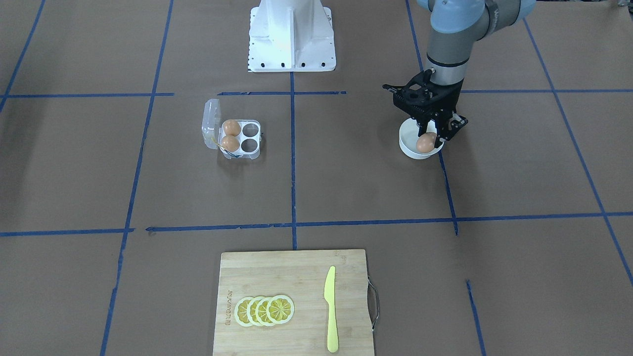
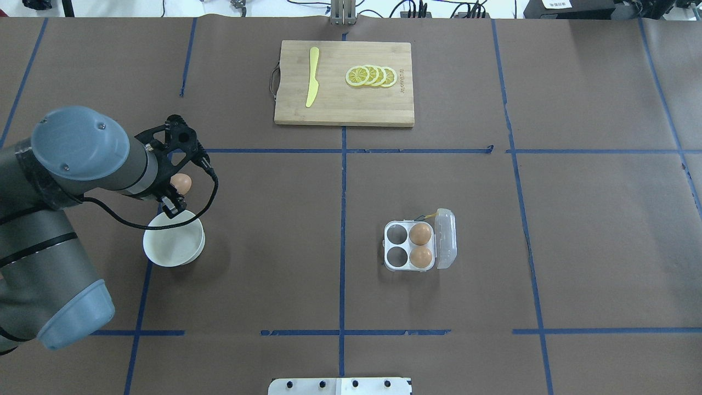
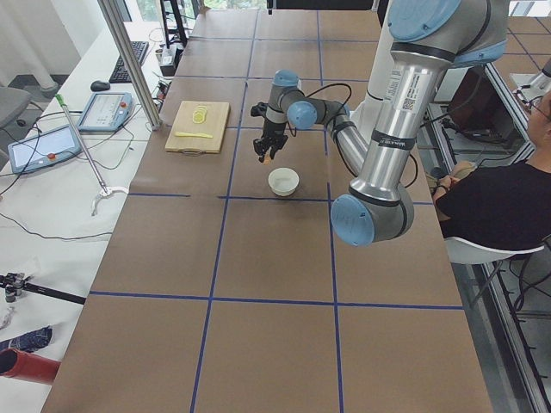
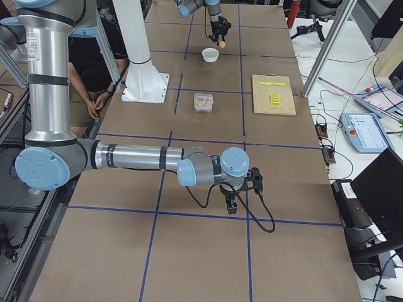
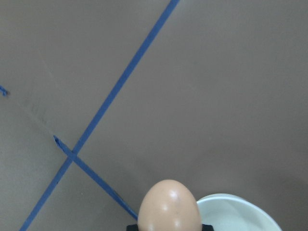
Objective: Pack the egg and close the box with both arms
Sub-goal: 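Lift the brown egg out of the bowl with the left gripper, then carry the egg with the left gripper over the empty egg box slot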
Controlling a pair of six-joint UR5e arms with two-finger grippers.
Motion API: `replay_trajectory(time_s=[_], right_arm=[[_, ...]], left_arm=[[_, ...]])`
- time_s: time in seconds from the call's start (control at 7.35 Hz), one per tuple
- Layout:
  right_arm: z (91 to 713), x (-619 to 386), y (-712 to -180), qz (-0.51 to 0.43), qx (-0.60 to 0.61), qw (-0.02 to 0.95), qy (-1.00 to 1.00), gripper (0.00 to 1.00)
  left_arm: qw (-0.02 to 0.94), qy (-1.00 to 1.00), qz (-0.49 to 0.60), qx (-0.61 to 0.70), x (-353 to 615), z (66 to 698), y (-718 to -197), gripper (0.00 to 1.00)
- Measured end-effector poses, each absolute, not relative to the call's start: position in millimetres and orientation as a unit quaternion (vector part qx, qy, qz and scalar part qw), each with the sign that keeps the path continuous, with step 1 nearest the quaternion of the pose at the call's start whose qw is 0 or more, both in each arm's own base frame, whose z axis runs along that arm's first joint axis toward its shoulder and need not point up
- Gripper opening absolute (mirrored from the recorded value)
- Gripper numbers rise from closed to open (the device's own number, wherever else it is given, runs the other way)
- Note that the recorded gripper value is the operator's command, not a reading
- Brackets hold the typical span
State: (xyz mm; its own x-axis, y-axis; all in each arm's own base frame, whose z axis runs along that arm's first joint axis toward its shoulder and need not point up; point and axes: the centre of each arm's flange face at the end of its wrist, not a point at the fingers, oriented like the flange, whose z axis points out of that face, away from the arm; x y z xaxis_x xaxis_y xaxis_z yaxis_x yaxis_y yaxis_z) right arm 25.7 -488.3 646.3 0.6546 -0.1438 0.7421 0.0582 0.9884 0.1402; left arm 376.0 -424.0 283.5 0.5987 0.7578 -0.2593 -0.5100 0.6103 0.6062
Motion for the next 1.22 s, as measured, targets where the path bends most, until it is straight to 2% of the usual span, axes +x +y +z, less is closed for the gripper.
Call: replay_trajectory(time_s=[0.41, 0.82, 1.22], right_arm=[[645.4, 25.0, -488.1, -0.056, 0.052, 0.906, -0.416, 1.00], [645.1, 25.0, -488.0, -0.056, 0.053, 0.906, -0.416, 1.00], [643.8, 25.0, -488.7, -0.057, 0.054, 0.906, -0.416, 1.00]], left_arm=[[0.836, 0.376, 0.317, 0.245, 478.8, 203.0, -386.5, 0.00], [0.808, 0.434, 0.308, 0.253, 559.0, 143.4, -377.1, 0.00], [0.765, 0.474, 0.324, 0.292, 600.0, 136.6, -366.7, 0.00]])
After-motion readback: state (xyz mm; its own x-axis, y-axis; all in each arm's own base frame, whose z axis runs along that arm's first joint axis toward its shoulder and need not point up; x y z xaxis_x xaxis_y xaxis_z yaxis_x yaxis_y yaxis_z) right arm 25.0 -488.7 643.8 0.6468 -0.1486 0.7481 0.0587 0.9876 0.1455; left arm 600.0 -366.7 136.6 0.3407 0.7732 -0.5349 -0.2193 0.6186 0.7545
